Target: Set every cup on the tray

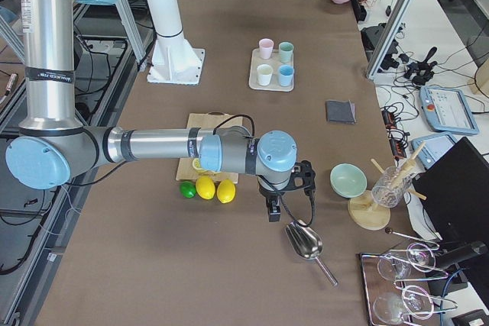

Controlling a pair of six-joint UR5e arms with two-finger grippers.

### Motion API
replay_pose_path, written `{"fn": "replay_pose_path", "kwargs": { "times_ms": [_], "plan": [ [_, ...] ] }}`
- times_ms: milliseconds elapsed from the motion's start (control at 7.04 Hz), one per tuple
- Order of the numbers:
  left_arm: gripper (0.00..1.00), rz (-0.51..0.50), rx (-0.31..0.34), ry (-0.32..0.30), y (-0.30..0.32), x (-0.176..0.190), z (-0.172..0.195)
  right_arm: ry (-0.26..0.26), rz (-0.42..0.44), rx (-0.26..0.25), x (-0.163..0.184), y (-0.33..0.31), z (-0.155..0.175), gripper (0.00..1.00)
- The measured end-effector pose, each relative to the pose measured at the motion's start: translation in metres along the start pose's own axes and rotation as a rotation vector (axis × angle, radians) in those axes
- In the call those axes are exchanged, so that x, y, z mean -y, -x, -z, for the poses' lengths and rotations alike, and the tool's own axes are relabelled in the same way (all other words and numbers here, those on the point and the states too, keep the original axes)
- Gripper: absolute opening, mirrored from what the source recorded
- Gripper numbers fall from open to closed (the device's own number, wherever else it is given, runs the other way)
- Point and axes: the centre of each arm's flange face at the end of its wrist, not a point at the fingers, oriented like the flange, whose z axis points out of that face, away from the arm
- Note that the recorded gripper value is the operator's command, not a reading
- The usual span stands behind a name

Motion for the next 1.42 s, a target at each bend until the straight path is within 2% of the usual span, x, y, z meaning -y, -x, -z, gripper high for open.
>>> {"fn": "replay_pose_path", "kwargs": {
  "times_ms": [852,1421],
  "plan": [
    [0.98,-0.027,0.005,-0.025,-0.009,-0.02,0.005,0.011,0.002,-0.003,-0.008,-0.005,-0.005,1.0],
    [0.98,-0.067,0.022,-0.071,-0.01,-0.019,0.008,0.015,-0.002,-0.003,-0.009,-0.007,-0.007,1.0]
  ]
}}
